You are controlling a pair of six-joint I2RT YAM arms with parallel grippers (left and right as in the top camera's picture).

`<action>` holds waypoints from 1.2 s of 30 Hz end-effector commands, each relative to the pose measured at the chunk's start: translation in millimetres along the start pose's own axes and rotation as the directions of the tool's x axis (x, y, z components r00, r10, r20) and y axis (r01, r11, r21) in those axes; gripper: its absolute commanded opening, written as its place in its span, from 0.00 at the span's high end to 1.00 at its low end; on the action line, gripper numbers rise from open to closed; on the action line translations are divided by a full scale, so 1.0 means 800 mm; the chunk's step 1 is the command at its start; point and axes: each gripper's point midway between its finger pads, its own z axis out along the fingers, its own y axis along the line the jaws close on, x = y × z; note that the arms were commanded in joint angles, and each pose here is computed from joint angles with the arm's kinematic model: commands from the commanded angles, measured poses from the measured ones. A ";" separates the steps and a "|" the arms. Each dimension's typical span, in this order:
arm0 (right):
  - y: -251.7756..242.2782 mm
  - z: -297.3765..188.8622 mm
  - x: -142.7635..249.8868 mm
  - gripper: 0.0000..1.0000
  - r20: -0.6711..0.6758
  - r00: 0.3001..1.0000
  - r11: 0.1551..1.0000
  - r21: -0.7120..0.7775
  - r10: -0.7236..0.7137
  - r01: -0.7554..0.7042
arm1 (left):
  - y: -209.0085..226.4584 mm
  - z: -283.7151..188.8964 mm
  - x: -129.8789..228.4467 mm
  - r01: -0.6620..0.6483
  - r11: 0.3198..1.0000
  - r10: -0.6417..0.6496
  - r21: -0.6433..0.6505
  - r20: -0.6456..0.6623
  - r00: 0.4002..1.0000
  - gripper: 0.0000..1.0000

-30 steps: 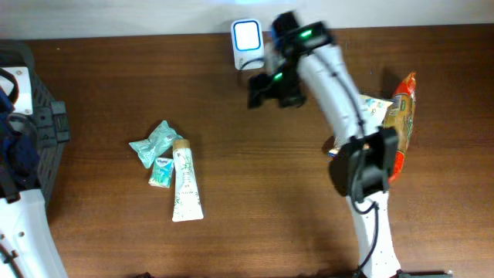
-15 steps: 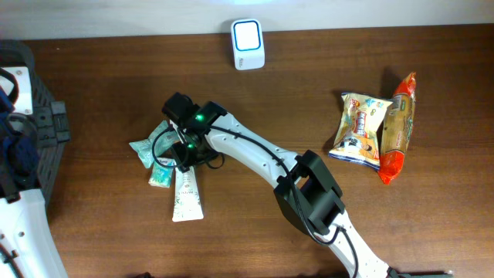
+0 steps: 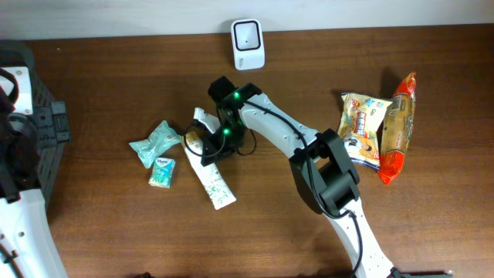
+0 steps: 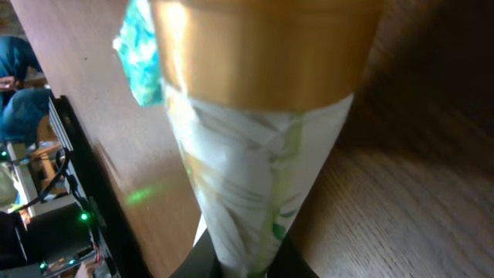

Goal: Scan the item barcode
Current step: 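Reach the right gripper to the white tube and grasp it, then adjust the grip on the white tube with the right gripper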

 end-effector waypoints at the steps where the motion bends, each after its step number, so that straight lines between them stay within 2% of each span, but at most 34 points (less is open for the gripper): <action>1: -0.028 0.011 0.022 0.66 -0.044 0.999 0.998 0.061 0.021 -0.019 | 0.001 -0.001 -0.002 -0.008 1.000 0.008 0.003 0.008 1.000 0.01; 2: -0.044 0.006 0.025 0.43 -0.050 0.998 0.993 0.116 0.040 -0.034 | 0.001 -0.001 -0.002 -0.008 1.000 0.008 0.003 0.008 1.000 0.01; 3: -0.067 -0.008 0.025 0.38 -0.036 0.997 0.985 0.163 0.065 -0.059 | 0.001 -0.001 -0.002 -0.008 1.000 0.008 0.003 0.007 1.000 0.01; 6: -0.123 -0.050 0.019 0.38 0.040 0.992 0.968 0.220 0.116 -0.122 | 0.001 -0.001 -0.002 -0.008 1.000 0.008 0.003 0.007 1.000 0.01; 9: -0.143 -0.065 0.020 0.38 0.064 0.988 0.959 0.239 0.138 -0.150 | 0.001 -0.001 -0.002 -0.008 1.000 0.008 0.003 0.008 1.000 0.01; 13: -0.186 -0.079 0.033 0.36 0.137 0.931 0.859 0.357 0.340 -0.366 | 0.001 -0.001 -0.002 -0.008 1.000 0.008 0.003 0.007 1.000 0.01; 14: -0.188 -0.081 0.034 0.36 0.140 0.929 0.858 0.357 0.342 -0.370 | 0.001 -0.001 -0.002 -0.008 1.000 0.008 0.003 0.007 1.000 0.01; 16: -0.179 -0.085 0.031 0.36 0.125 0.943 0.893 0.305 0.307 -0.331 | 0.001 -0.001 -0.002 -0.008 1.000 0.008 0.003 0.007 1.000 0.01; 17: -0.154 -0.094 0.023 0.35 0.103 0.965 0.944 0.208 0.241 -0.257 | 0.001 -0.001 -0.002 -0.008 1.000 0.008 0.003 0.008 1.000 0.01; 20: -0.083 -0.112 0.016 0.20 0.061 0.996 0.998 0.007 0.067 -0.068 | 0.001 -0.001 -0.002 -0.008 1.000 0.008 0.003 0.008 1.000 0.01; 24: -0.051 -0.063 0.043 0.14 -0.084 0.996 0.999 0.028 -0.026 0.028 | 0.001 -0.001 -0.002 -0.008 1.000 0.008 0.003 0.007 1.000 0.01; 25: -0.053 -0.053 0.048 0.14 -0.108 0.994 0.998 0.052 -0.026 0.031 | 0.001 -0.001 -0.002 -0.008 1.000 0.008 0.003 0.008 1.000 0.01; 27: -0.072 -0.030 0.060 0.15 -0.133 0.989 0.990 0.136 0.064 -0.045 | 0.001 -0.001 -0.002 -0.008 1.000 0.008 0.003 0.007 1.000 0.01; 29: -0.086 -0.017 0.067 0.46 -0.118 0.982 0.979 0.154 0.150 -0.131 | 0.001 -0.001 -0.002 -0.008 1.000 0.008 0.003 0.007 1.000 0.01; 30: -0.089 -0.019 0.064 0.71 -0.104 0.980 0.975 0.157 0.172 -0.155 | 0.001 -0.001 -0.002 -0.008 1.000 0.008 0.003 0.008 1.000 0.01; 31: -0.091 -0.020 0.060 0.88 -0.086 0.976 0.970 0.159 0.198 -0.183 | 0.001 -0.001 -0.002 -0.008 1.000 0.008 0.003 0.007 1.000 0.01; 32: -0.093 -0.021 0.056 0.96 -0.067 0.972 0.964 0.158 0.227 -0.214 | 0.001 -0.001 -0.002 -0.008 1.000 0.008 0.003 0.008 1.000 0.01; 34: -0.075 -0.018 0.033 0.96 -0.010 0.971 0.970 0.050 0.240 -0.239 | 0.001 -0.001 -0.002 -0.008 1.000 0.008 0.003 0.007 1.000 0.01; 36: -0.071 -0.017 0.020 0.96 0.026 0.939 0.939 0.022 0.343 -0.344 | 0.001 -0.001 -0.002 -0.008 1.000 0.008 0.003 0.008 1.000 0.01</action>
